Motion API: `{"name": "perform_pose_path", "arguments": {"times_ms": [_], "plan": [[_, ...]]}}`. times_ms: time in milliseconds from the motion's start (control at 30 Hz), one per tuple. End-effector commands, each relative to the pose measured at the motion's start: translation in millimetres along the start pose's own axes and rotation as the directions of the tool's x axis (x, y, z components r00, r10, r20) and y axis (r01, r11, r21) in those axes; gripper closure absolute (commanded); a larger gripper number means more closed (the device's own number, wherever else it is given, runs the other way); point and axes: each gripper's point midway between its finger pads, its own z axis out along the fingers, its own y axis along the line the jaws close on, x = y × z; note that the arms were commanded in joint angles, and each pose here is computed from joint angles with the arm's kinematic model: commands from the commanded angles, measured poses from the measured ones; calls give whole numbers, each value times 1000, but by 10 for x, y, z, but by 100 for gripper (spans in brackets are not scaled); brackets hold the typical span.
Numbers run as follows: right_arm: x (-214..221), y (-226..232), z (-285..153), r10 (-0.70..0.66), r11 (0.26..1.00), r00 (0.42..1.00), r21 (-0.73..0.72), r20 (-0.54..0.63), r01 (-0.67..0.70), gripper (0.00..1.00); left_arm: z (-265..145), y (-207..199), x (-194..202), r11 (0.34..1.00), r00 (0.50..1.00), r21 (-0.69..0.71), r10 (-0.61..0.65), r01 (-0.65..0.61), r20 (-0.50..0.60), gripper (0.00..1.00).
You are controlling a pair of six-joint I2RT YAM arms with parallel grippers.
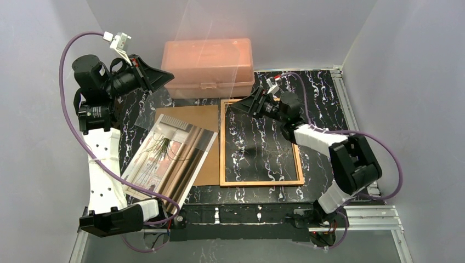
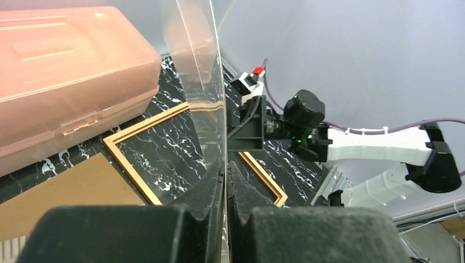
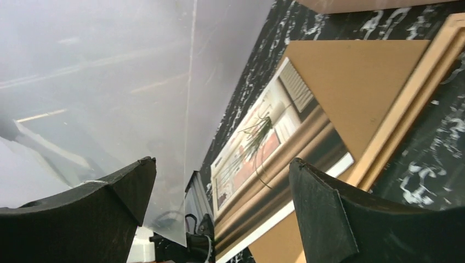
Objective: Put the photo into the frame
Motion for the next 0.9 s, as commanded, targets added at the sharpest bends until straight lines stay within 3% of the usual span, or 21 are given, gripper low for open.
{"name": "perform_pose_path", "arguments": {"times_ms": [0, 433, 567, 667, 867], "plan": [[-124, 560, 130, 0, 974, 999, -228, 52, 12, 1, -81, -295, -171, 997, 998, 58, 53, -55, 39, 100], [-150, 1167, 264, 137, 838, 989, -538, 55, -86, 5, -94, -302, -195, 998, 998, 43, 46, -48, 48, 100], [-145, 1295, 247, 162, 805, 987, -581, 14, -124, 17, -95, -253, -184, 998, 997, 16, 55, -56, 52, 100], [-179, 1373, 154, 173, 798, 984, -590, 27, -124, 33, -81, -159, -139, 999, 998, -13, 52, -51, 43, 100], [-267, 1423, -53, 107, 882, 985, -471, 132, -32, 65, -58, 129, 90, 995, 999, -93, 44, -45, -5, 100]]}}
